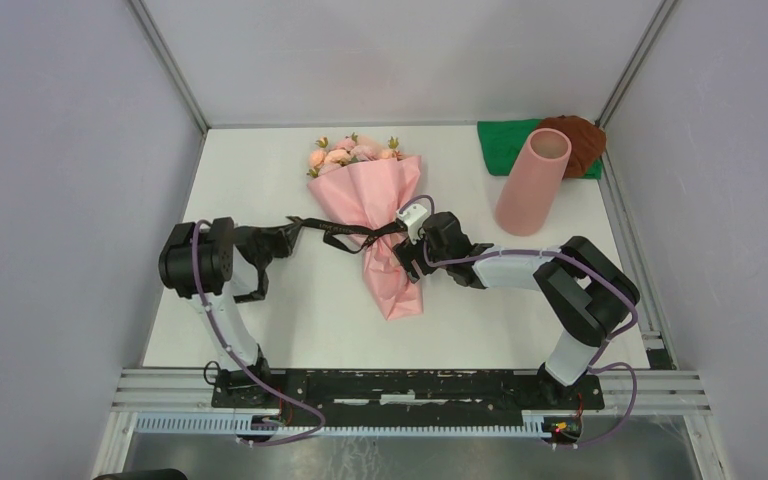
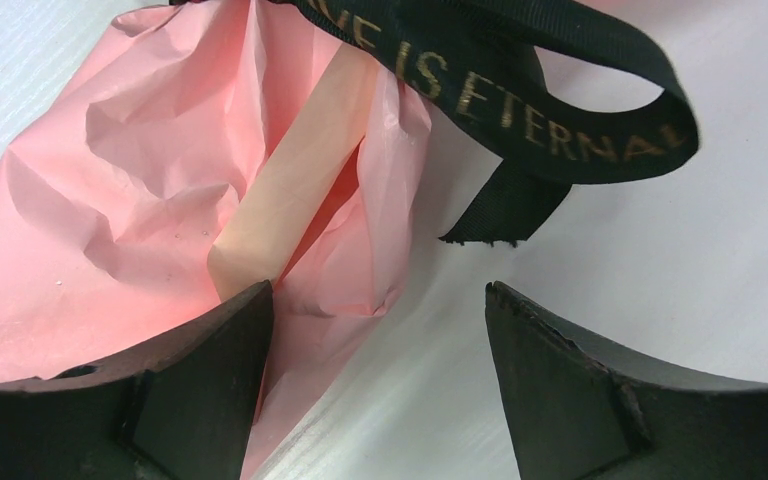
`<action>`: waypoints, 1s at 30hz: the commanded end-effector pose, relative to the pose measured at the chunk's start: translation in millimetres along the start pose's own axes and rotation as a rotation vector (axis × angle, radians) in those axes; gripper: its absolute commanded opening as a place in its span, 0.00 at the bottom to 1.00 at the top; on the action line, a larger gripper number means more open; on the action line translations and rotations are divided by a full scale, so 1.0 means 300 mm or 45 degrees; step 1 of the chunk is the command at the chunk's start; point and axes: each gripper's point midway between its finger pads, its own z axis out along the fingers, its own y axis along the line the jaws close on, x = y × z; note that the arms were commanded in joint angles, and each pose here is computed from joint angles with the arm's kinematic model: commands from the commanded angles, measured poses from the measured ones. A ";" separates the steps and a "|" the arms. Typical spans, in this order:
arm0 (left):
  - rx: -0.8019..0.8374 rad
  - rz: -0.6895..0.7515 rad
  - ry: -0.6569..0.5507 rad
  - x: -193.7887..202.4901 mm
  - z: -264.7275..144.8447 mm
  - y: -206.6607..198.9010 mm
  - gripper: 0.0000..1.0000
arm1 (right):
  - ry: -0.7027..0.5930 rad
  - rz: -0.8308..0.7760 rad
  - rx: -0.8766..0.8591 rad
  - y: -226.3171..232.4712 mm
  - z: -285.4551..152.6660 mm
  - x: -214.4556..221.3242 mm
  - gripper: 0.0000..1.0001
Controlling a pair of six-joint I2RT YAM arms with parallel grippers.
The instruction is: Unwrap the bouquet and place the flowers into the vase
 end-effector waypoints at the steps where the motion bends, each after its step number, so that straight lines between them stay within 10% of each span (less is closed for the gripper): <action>1: -0.060 -0.039 -0.006 -0.020 -0.031 0.041 0.02 | -0.003 -0.017 -0.015 0.010 0.002 0.004 0.83; 30: 0.079 0.143 -0.265 -0.299 -0.149 -0.363 0.02 | -0.214 -0.070 -0.055 0.039 -0.139 -0.265 0.83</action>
